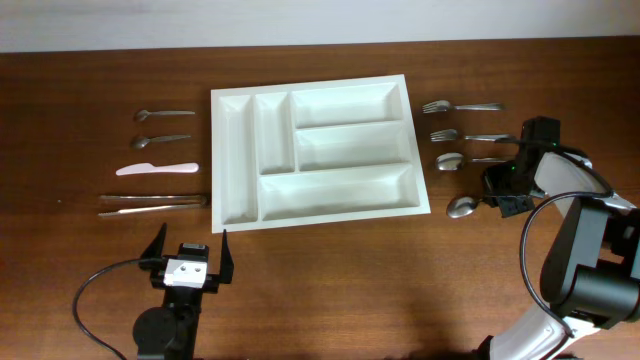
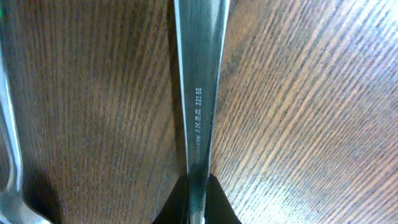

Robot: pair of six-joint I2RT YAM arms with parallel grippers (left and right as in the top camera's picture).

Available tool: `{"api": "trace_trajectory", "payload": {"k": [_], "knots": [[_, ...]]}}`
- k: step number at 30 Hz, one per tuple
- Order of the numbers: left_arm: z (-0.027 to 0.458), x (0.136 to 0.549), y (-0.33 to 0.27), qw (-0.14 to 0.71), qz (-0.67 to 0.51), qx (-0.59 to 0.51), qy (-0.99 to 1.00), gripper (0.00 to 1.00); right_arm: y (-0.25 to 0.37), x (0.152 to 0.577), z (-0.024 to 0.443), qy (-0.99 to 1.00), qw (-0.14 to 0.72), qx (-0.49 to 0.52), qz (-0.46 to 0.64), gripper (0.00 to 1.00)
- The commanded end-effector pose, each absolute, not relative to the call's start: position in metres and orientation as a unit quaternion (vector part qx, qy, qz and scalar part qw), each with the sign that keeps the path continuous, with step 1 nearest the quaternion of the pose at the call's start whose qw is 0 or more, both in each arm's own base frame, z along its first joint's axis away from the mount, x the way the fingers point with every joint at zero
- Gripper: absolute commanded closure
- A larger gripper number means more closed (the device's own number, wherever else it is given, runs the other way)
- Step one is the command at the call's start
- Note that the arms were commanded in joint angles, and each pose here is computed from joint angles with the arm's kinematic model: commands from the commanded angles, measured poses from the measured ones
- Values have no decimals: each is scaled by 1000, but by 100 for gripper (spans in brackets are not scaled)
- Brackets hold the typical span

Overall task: Pack container
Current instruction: 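Close the right gripper on the large spoon handle and lift it, then carry the large spoon over the tray's top compartment and lower it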

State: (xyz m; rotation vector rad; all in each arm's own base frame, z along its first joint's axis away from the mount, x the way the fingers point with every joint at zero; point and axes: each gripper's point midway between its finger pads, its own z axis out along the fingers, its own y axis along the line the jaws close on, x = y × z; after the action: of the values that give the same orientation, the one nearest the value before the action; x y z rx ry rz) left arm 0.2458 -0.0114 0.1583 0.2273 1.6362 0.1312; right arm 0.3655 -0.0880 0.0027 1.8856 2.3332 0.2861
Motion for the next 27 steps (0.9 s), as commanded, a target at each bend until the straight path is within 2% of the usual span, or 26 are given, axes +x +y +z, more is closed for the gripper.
{"api": "trace_trajectory", "payload": {"k": [1,12,27], "knots": [[157,246,-11,676,65,105,726,1,-89,372,4,787,62,606,103,96],[157,246,-11,676,65,105,726,1,-101,409,58,822,114,548,108,96],[157,246,-11,676,65,105,726,1,-63,427,73,846,119,501,138,96]]}}
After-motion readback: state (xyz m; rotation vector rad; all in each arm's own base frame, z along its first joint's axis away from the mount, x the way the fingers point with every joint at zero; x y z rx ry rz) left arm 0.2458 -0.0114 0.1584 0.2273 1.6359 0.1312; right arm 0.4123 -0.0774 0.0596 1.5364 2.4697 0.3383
